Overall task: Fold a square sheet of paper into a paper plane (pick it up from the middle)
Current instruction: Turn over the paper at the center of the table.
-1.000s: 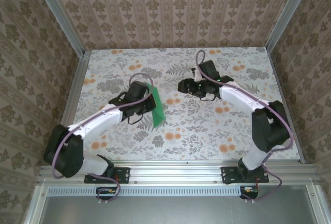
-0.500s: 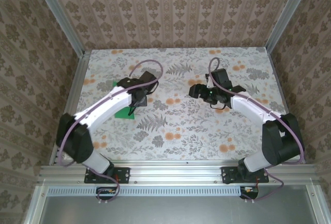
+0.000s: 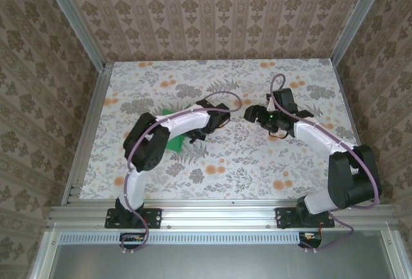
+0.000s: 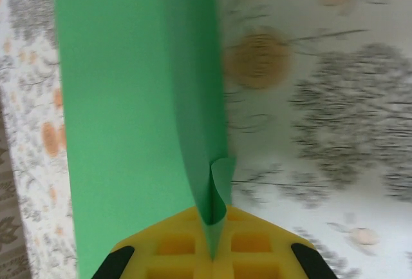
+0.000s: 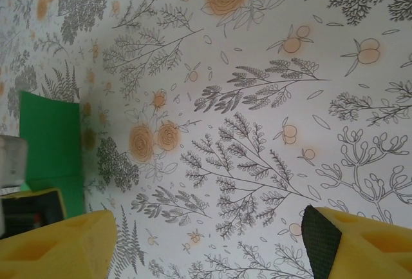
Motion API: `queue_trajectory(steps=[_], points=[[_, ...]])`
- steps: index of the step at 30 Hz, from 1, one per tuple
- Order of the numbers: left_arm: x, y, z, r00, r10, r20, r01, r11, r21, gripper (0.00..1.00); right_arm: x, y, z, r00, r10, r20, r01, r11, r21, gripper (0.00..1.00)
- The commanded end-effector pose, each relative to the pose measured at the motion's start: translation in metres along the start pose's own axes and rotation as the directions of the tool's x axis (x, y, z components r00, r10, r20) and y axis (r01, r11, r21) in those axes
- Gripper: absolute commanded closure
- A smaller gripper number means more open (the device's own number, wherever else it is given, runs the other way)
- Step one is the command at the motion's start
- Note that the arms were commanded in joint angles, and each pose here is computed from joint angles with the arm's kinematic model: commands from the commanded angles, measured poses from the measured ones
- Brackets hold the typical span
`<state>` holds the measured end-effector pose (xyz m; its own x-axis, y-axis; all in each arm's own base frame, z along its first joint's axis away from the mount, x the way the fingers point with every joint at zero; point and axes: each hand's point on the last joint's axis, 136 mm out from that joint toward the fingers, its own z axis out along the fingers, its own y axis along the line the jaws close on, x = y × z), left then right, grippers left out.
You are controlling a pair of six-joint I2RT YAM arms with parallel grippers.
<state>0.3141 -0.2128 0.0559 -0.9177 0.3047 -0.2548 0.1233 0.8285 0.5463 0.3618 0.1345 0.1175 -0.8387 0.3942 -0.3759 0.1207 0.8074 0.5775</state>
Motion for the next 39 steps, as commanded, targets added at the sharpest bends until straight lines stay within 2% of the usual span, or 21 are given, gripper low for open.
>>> queue_trajectory(steps=[1,8,12,15,22,28,31,34,36,39], points=[[-0.002,-0.032,-0.01,1.0,0.004,-0.001,-0.004,0.997,0.078,0.94,-0.003,0.002,-0.01,0.999,0.023,0.024,-0.023,0.999,-0.023,0.21],[0.002,-0.073,-0.013,1.0,0.007,-0.017,-0.003,0.98,0.197,0.85,-0.004,-0.005,-0.011,0.998,0.05,0.034,-0.05,0.999,-0.012,0.21],[0.001,-0.079,-0.017,1.0,-0.002,-0.026,0.008,0.97,0.242,0.71,-0.003,-0.005,-0.009,0.998,0.059,0.023,-0.059,0.998,-0.019,0.21],[-0.007,-0.085,-0.038,1.0,-0.015,-0.002,0.015,0.945,0.326,0.62,-0.003,-0.005,-0.009,0.998,0.061,0.024,-0.06,0.998,-0.019,0.21],[-0.03,-0.076,-0.122,0.989,-0.118,0.084,0.043,0.795,0.605,0.47,0.004,0.001,-0.006,0.999,0.038,-0.014,-0.039,0.998,-0.056,0.21],[-0.034,-0.05,-0.159,0.969,-0.231,0.086,0.088,0.653,0.753,0.37,0.025,0.02,0.007,0.994,-0.002,-0.108,-0.012,0.991,-0.134,0.2],[-0.033,-0.032,-0.154,0.95,-0.306,0.057,0.144,0.595,0.79,0.33,0.044,0.037,0.019,0.985,-0.031,-0.17,0.001,0.985,-0.174,0.19],[-0.029,-0.016,-0.129,0.928,-0.373,-0.005,0.231,0.563,0.793,0.32,0.067,0.054,0.032,0.97,-0.061,-0.237,0.011,0.978,-0.208,0.19],[-0.022,-0.012,-0.109,0.913,-0.403,-0.06,0.289,0.536,0.793,0.36,0.082,0.062,0.041,0.958,-0.071,-0.276,0.011,0.977,-0.214,0.19],[-0.017,-0.014,-0.084,0.89,-0.434,-0.136,0.353,0.472,0.807,0.46,0.105,0.072,0.052,0.941,-0.077,-0.33,0.0,0.974,-0.227,0.21]])
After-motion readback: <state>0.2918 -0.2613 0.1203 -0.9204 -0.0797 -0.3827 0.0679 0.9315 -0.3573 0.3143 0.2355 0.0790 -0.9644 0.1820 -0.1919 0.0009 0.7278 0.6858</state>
